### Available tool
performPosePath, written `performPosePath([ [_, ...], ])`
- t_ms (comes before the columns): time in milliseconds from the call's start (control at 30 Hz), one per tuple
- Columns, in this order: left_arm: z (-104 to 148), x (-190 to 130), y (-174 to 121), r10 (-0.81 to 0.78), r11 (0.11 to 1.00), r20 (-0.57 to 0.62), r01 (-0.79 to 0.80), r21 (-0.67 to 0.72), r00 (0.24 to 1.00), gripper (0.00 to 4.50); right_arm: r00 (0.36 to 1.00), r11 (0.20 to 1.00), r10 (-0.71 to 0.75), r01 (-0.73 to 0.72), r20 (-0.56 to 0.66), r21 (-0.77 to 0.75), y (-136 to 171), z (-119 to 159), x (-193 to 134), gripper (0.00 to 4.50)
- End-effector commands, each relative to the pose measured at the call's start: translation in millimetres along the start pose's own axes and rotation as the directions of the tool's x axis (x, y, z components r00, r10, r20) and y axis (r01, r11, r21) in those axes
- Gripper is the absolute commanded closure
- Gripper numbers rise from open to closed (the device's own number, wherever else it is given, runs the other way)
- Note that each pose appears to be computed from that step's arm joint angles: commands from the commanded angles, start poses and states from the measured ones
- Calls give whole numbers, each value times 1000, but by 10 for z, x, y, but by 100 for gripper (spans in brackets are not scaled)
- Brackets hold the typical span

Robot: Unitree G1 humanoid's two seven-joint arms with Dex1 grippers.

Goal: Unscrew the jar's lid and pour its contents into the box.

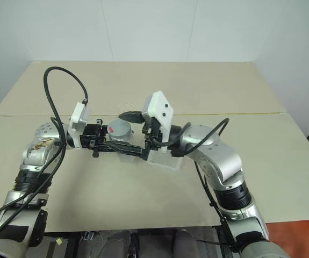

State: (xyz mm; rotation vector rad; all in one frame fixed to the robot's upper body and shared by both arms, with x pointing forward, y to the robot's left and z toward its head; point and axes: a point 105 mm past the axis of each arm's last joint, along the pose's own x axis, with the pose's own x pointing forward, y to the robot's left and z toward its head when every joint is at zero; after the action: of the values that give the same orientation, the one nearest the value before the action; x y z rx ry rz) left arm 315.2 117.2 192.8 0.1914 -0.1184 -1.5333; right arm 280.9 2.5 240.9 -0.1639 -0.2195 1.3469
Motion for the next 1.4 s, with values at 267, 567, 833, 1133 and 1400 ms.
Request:
performPosePath([
  [267, 107, 2, -6, -6, 999, 8, 6, 49, 1000, 249, 999, 999, -33, 34, 17, -32, -105, 96, 97, 6],
  [567, 101, -8, -15, -2, 999, 5, 2, 49, 1000, 249, 1000, 1000, -19, 19, 13, -20, -84, 81, 100, 6],
  [833, 100, -10, -14, -3, 999, 2, 3, 52, 1000, 249, 999, 999, -32, 32, 2, -12, -108, 62, 101, 179],
  [1133, 51, -12, -19, -1, 1000, -6, 1, 31, 1000, 249, 998, 998, -55, 56, 36, -24, -160, 186, 73, 179],
  [1400, -126, -27, -66, -17, 1000, -44, 16, -22, 999, 249, 992, 995, -76, 82, 101, -63, -239, 454, -49, 179],
])
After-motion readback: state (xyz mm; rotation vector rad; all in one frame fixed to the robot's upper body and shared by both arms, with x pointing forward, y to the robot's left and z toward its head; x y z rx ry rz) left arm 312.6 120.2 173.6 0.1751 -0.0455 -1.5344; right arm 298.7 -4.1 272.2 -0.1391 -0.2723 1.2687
